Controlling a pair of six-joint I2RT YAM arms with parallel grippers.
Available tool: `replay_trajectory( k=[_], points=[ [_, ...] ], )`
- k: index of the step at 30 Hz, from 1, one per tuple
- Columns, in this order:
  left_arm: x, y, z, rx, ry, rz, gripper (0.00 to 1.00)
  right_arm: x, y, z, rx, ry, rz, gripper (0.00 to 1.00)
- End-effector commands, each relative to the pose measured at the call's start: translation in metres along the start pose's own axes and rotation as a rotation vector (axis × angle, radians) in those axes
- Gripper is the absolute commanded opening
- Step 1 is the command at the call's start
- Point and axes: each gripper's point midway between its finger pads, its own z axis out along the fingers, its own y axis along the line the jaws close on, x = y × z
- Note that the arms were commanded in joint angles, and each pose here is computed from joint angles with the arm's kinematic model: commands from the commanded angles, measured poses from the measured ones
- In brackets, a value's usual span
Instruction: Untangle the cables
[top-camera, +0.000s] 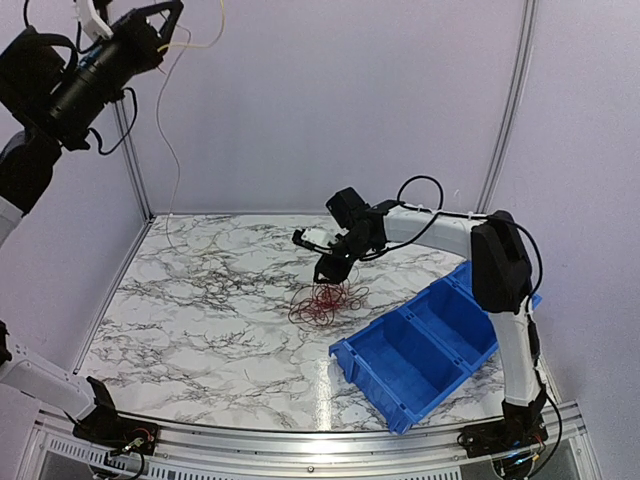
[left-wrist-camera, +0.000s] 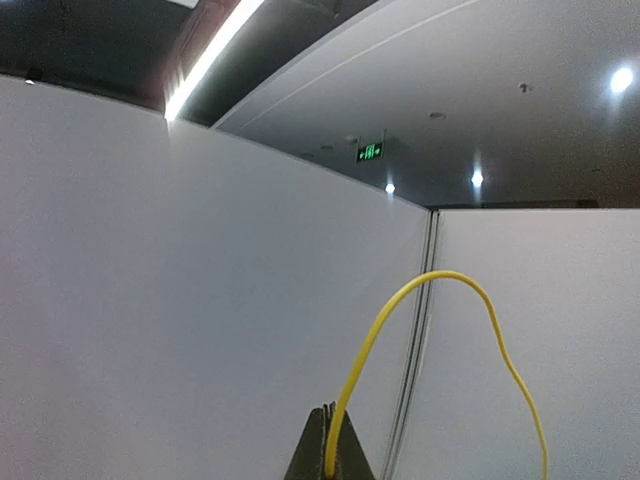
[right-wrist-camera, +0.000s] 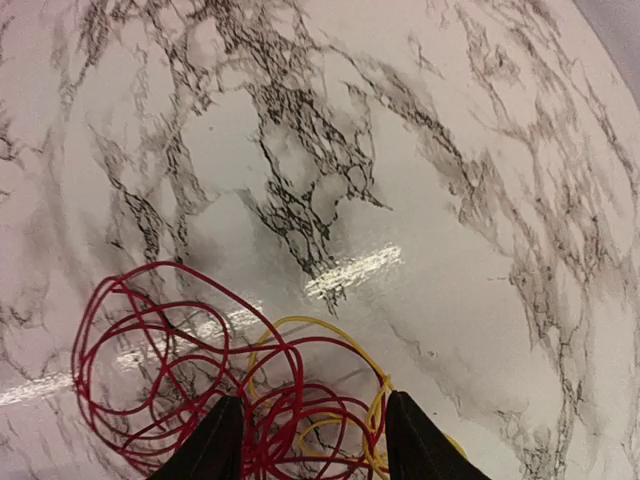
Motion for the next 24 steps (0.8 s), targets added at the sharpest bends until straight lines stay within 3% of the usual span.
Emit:
replay_trajectory(
  k=[1,6,9,19,22,24],
  points=[
    [0.062,0.015,-0.012,-0.062,0.103,-0.030,0.00,-0.068,0.017,-0.104,-0.027,-0.236,-0.104,0.52],
    [0.120,0.031,-0.040,-0.115,0.184,-0.114,0.00,-0.087,0.047,-0.158,-0.089,-0.367,-0.158,0.55],
    [0.160,0.041,-0.059,-0.155,0.248,-0.147,0.00,-0.086,0.070,-0.165,-0.131,-0.395,-0.234,0.54],
    [0.223,0.091,-0.148,-0.354,0.345,-0.207,0.00,-0.054,0.119,-0.082,-0.103,-0.215,-0.399,0.39],
    [0.230,0.100,-0.169,-0.388,0.353,-0.235,0.00,-0.054,0.126,-0.055,-0.136,-0.184,-0.369,0.40],
    [0.233,0.104,-0.180,-0.403,0.349,-0.259,0.00,-0.061,0.131,-0.042,-0.157,-0.181,-0.362,0.47]
  ],
)
